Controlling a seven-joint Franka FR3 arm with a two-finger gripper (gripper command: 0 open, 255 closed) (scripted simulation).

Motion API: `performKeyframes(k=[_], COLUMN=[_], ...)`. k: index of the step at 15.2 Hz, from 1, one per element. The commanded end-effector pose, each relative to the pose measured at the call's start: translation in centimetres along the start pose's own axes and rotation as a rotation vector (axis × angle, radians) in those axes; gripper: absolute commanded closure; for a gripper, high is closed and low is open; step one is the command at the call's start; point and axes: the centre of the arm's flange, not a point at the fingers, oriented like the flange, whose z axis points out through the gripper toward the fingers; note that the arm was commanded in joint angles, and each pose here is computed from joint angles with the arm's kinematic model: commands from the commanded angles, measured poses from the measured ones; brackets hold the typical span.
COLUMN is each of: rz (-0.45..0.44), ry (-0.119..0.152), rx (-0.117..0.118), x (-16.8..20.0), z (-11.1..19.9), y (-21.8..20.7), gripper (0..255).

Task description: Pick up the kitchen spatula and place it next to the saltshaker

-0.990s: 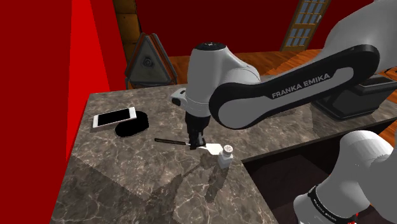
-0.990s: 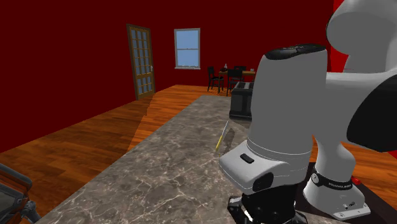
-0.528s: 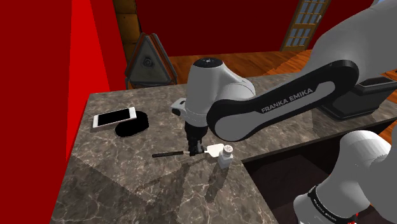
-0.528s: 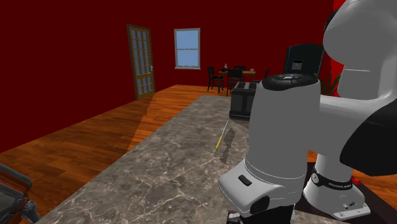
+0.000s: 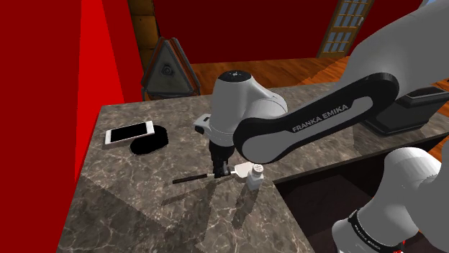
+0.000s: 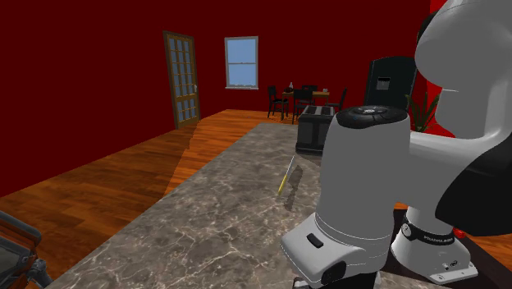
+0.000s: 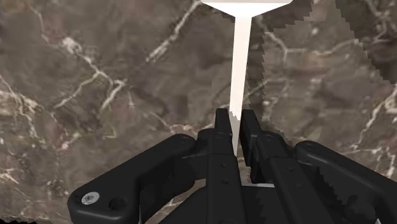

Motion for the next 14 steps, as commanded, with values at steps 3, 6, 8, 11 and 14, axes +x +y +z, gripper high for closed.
performKeyframes(k=[3,6,8,11,14], rz=[0.000,0.000,0.000,0.000,0.000], ry=[0.000,0.000,0.000,0.000,0.000], rx=[0.000,0.000,0.000,0.000,0.000], x=[0.0,0.0,0.0,0.0,0.0], z=[0.0,0.0,-1.3,-5.0,-5.0], y=[0.0,0.0,0.0,0.0,0.0], gripper=[0,0,0,0,0])
